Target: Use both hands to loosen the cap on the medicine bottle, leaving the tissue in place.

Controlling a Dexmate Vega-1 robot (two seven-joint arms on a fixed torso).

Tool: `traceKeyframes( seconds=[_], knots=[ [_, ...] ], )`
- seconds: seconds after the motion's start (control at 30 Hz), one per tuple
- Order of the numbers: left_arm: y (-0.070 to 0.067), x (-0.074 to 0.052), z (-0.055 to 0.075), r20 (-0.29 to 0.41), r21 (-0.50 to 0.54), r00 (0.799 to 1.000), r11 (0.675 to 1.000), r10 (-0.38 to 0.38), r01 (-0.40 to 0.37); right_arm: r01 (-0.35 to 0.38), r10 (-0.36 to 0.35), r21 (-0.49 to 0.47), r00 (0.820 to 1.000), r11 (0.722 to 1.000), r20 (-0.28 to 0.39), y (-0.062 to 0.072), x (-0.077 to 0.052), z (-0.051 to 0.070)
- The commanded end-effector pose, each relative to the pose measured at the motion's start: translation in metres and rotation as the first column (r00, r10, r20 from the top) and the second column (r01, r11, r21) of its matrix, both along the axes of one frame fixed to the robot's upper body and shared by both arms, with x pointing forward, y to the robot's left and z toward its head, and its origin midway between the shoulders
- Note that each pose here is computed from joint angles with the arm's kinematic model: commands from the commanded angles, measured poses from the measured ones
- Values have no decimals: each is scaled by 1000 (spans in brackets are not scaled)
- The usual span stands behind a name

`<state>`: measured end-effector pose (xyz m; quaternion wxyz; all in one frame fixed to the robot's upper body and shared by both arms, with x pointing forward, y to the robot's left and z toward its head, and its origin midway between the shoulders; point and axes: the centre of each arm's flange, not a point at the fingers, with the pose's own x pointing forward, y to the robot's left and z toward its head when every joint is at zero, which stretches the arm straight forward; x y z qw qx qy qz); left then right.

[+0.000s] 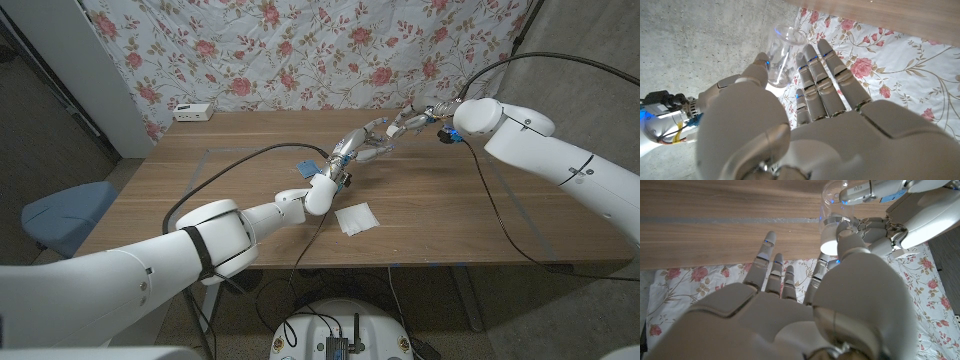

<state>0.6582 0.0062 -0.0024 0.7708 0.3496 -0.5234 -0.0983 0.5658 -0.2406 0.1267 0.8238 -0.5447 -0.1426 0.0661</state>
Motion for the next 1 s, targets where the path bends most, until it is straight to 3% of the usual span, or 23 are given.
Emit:
traceKeyframes(
  seconds=[0.03,1.0],
  knots=[
    [0,-2,-1,5,-3,1000,1000,-4,4,-21,21,-2,999,1000,-33,-2,-1,2],
    [1,0,-1,-1,-6,1000,1000,7,-7,-26,27,20,999,999,-26,-4,0,4]
  ],
)
